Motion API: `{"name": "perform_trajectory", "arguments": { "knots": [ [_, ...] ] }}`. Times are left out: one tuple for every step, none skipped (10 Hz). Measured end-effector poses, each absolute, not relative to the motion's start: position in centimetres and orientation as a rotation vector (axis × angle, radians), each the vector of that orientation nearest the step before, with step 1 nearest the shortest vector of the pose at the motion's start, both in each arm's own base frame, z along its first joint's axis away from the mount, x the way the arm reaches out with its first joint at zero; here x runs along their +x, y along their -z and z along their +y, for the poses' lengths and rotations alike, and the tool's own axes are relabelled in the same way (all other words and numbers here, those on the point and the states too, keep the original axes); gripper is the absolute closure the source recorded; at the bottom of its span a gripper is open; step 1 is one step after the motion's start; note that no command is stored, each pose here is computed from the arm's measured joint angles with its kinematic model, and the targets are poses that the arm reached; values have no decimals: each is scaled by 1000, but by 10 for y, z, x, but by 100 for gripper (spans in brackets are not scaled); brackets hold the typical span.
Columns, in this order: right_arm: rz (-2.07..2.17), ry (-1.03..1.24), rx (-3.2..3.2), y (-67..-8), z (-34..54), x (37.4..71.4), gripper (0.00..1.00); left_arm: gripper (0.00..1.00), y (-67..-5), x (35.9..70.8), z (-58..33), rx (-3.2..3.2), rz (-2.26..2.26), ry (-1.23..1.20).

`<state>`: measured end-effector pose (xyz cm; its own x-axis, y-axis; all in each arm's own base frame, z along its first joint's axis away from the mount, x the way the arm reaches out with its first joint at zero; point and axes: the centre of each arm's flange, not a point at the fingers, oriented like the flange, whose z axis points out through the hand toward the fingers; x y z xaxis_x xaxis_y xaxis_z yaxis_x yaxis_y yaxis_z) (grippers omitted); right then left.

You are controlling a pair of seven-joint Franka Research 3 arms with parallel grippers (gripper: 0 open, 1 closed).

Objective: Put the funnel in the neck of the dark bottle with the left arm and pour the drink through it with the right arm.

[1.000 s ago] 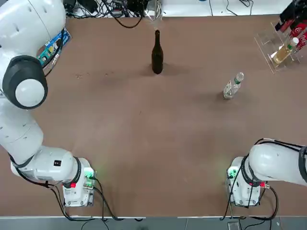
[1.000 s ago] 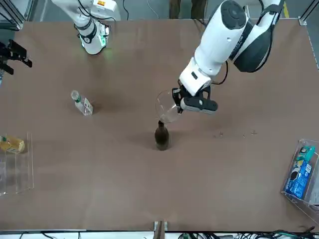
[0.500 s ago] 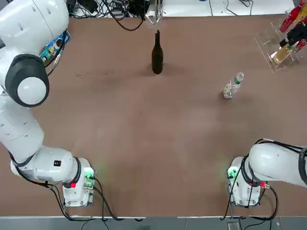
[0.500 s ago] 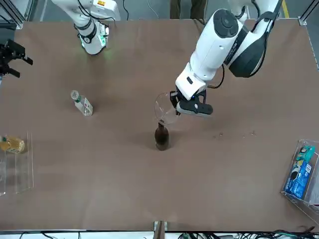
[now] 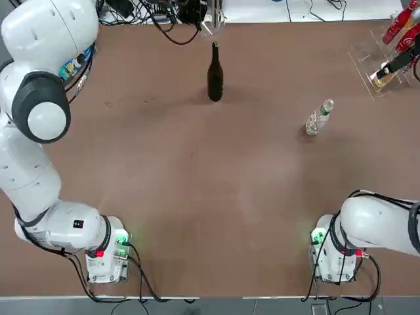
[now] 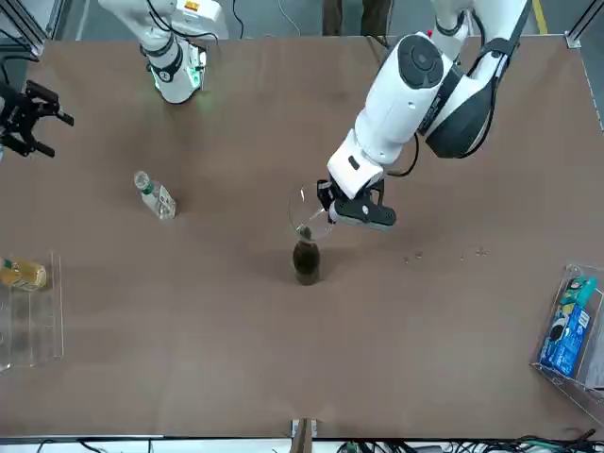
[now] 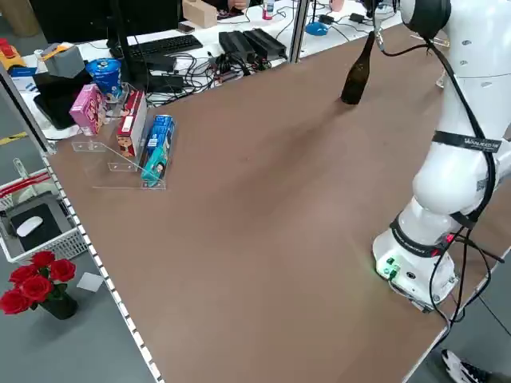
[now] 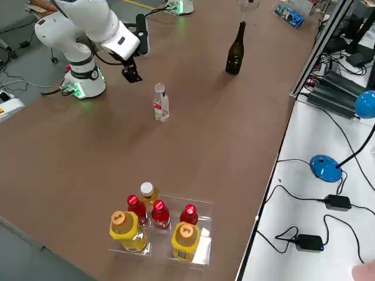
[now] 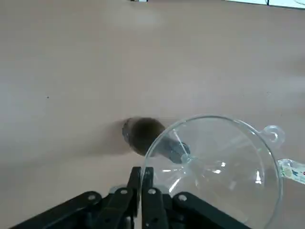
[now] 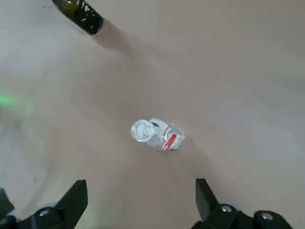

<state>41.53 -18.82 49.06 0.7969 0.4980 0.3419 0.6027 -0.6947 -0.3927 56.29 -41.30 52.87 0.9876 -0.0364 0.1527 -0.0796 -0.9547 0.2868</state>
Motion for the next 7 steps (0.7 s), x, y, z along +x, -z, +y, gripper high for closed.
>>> {"name": "perform_trajectory", "arguments": {
  "knots": [
    [-895, 340, -2439, -481, -192, 411, 0, 96, -529, 563, -412, 2844, -90, -222],
    [-949, 382, -2387, -468, -198, 407, 0, 96, -527, 564, -412, 2852, -96, -230],
    [-996, 440, -2327, -453, -204, 402, 0, 96, -526, 565, -412, 2854, -98, -230],
    [-1049, 506, -2259, -435, -213, 398, 0, 94, -525, 565, -413, 2856, -101, -231],
    [-1096, 562, -2196, -412, -223, 395, 0, 82, -524, 565, -413, 2859, -102, -231],
    [-1134, 613, -2130, -386, -230, 394, 0, 66, -523, 566, -412, 2859, -101, -228],
    [-1166, 659, -2060, -360, -234, 394, 0, 52, -524, 566, -412, 2858, -100, -231]
  ]
}}
